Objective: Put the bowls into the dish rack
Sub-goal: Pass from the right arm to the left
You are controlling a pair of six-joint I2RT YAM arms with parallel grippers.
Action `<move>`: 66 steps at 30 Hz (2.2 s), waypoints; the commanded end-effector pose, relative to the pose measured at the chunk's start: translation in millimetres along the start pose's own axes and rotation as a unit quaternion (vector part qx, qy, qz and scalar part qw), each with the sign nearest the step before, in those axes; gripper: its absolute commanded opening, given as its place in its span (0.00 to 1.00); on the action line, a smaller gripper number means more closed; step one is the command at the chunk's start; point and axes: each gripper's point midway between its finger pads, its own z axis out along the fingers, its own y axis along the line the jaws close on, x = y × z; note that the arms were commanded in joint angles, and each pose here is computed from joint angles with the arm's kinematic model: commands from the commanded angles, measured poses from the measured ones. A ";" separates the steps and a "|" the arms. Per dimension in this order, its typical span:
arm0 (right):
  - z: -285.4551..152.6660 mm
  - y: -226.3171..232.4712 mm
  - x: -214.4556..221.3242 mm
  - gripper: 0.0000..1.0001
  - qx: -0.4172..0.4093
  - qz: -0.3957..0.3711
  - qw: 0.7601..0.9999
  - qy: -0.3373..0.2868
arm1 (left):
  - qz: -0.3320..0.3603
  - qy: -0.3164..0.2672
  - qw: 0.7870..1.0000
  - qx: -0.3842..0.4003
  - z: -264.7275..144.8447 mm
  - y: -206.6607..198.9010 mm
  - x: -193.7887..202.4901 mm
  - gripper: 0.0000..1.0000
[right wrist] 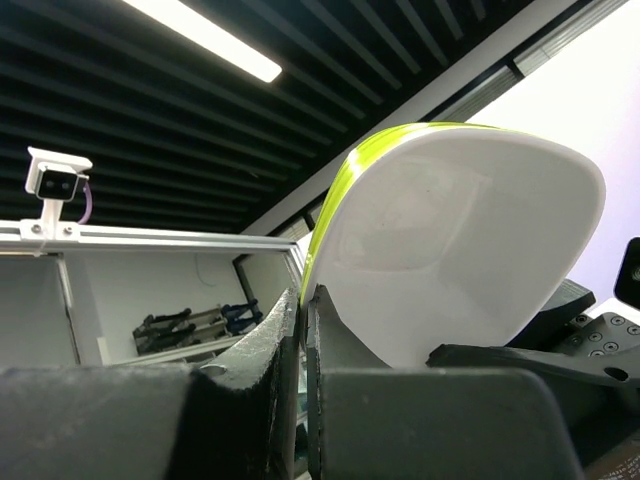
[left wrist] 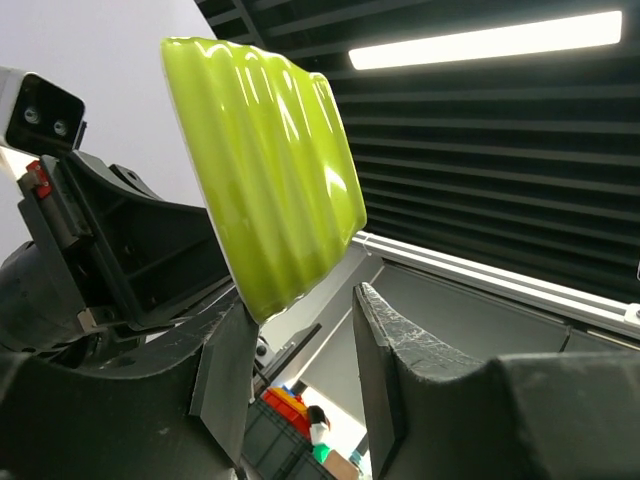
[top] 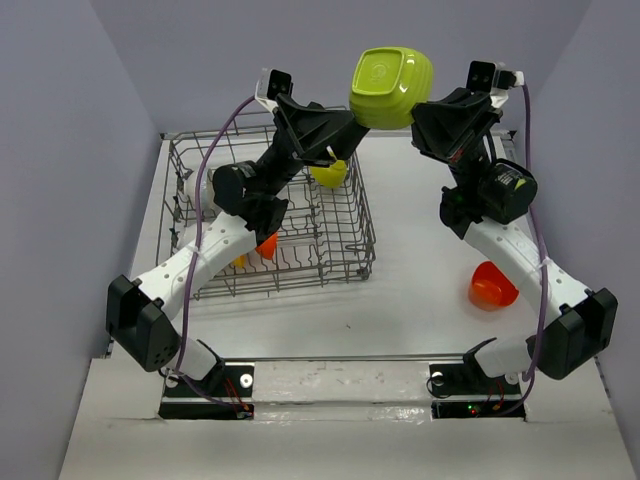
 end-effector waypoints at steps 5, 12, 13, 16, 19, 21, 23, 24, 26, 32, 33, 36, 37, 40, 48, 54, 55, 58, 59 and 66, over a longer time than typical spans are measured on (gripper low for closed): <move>-21.5 68.3 13.5 0.01 -0.154 -0.052 0.987 0.009 | 0.163 0.099 0.909 0.371 -61.5 -174.1 78.2 0.50; -35.5 61.4 16.8 0.01 -0.151 -0.042 0.988 0.005 | 0.188 0.093 0.904 0.373 -61.3 -186.7 83.4 0.47; -37.5 61.4 17.6 0.01 -0.150 -0.041 0.988 0.005 | 0.192 0.092 0.903 0.372 -60.5 -187.0 83.5 0.46; -42.1 61.0 19.0 0.01 -0.146 -0.039 0.988 0.003 | 0.199 0.090 0.901 0.374 -61.0 -191.0 84.8 0.44; -45.1 64.2 20.9 0.01 -0.147 -0.043 0.988 0.002 | 0.207 0.087 0.900 0.373 -60.5 -194.3 86.1 0.43; -49.4 63.0 21.9 0.01 -0.145 -0.042 0.988 0.000 | 0.212 0.085 0.900 0.373 -59.7 -195.9 86.2 0.42; -53.8 59.6 22.4 0.01 -0.143 -0.039 0.989 -0.003 | 0.216 0.084 0.898 0.373 -59.6 -197.6 86.7 0.41; -55.1 57.4 22.3 0.01 -0.141 -0.036 0.989 -0.004 | 0.219 0.083 0.897 0.374 -59.8 -198.8 87.1 0.41; -58.9 52.2 23.1 0.01 -0.136 -0.030 0.990 -0.004 | 0.222 0.082 0.897 0.373 -59.5 -200.7 87.5 0.41; -67.5 41.0 26.0 0.01 -0.115 -0.026 0.993 -0.006 | 0.239 0.074 0.896 0.366 -56.2 -203.5 87.5 0.38; -68.1 40.2 26.1 0.01 -0.114 -0.026 0.993 -0.006 | 0.242 0.073 0.896 0.365 -55.4 -203.6 87.5 0.38; -69.0 36.9 26.7 0.01 -0.110 -0.023 0.994 -0.004 | 0.248 0.070 0.895 0.363 -53.9 -203.7 87.2 0.37; -69.8 34.4 27.1 0.01 -0.106 -0.021 0.994 -0.003 | 0.250 0.069 0.895 0.363 -53.2 -203.1 86.7 0.36; -70.9 32.0 28.5 0.01 -0.103 -0.020 0.995 0.000 | 0.256 0.067 0.894 0.362 -51.7 -203.8 86.8 0.35; -75.2 19.2 30.4 0.01 -0.087 -0.010 0.996 0.004 | 0.272 0.057 0.889 0.364 -47.4 -204.3 83.9 0.31; -78.4 8.1 31.7 0.01 -0.074 -0.004 0.997 0.007 | 0.278 0.057 0.884 0.372 -48.3 -209.7 85.5 0.14; -79.1 5.4 31.8 0.01 -0.071 -0.002 0.997 0.008 | 0.278 0.056 0.884 0.373 -48.3 -210.3 85.8 0.12; -80.2 0.4 31.7 0.01 -0.066 0.000 0.998 0.007 | 0.283 0.055 0.881 0.375 -49.2 -212.5 86.6 0.03; -80.6 -1.9 31.7 0.01 -0.064 0.000 0.998 0.008 | 0.286 0.055 0.879 0.376 -49.3 -213.5 87.1 0.01; -80.4 -8.5 31.8 0.08 -0.059 -0.001 0.998 0.011 | 0.305 0.055 0.869 0.385 -51.9 -222.6 92.5 0.00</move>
